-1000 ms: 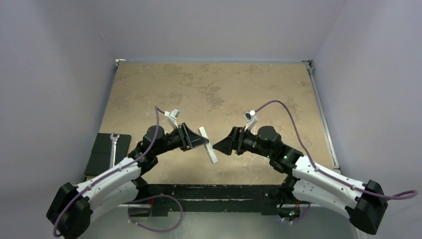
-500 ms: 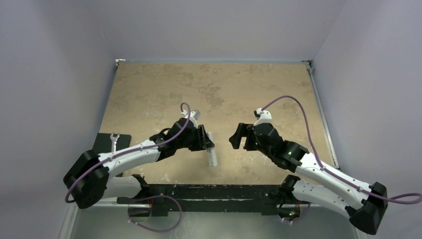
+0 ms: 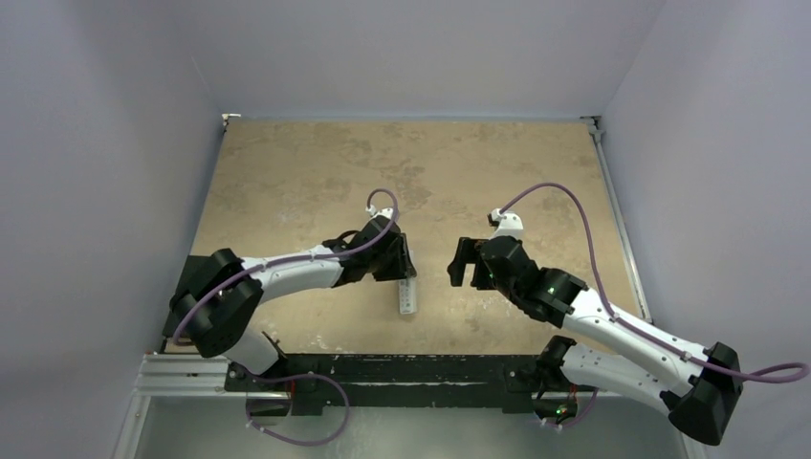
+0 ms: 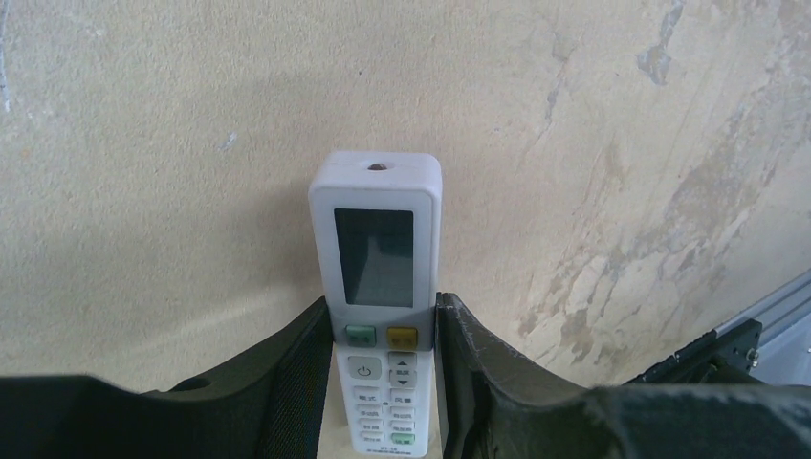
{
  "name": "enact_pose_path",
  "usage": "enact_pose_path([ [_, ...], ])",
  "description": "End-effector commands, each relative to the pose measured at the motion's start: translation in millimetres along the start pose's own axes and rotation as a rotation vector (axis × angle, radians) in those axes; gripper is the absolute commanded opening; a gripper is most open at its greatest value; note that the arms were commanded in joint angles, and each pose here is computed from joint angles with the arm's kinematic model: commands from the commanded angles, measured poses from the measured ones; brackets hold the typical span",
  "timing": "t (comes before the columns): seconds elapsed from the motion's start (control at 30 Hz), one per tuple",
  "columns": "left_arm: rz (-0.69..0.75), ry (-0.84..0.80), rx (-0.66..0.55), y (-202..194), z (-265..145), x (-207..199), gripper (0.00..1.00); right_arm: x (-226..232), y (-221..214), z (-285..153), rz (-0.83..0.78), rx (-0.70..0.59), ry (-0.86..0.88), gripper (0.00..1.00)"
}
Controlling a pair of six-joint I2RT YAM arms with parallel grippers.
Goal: Load the batteries into the remote control
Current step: Turn over the remote control at the center of the board.
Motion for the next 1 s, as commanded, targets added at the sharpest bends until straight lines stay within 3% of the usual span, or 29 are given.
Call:
enact_pose_path([
  [0.0,0.026,0.021,-0.031,10.1,9.2,-10.7,0.00,-0.2,13.9,-3.7,0.006,-0.053,-0.018,0.96],
  [0.17,0.017,0.032,-0.003,9.7,21.6,-14.9,0.00,-0.5,13.3,-2.8,0.007,-0.056,-0.019,0.97],
  [0.43,0.003,0.057,0.007,10.4,32.5,-15.7,0.13,3.6,10.7,-2.1,0.005,-0.049,0.025,0.98],
  [0.97,-0.015,0.031,0.017,10.7,33.4,-23.8,0.53,4.2,14.1,-3.8,-0.003,-0.067,0.035,0.99],
])
Point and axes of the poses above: each gripper's point midway between its finger pads, its own z axis out along the fingers, its own x axis along the line the jaws close on, y = z × x, the point moved 7 cm from there along -z, back along the fingers, and after that the axes turned 9 degrees about -z, right-handed, at the moved point
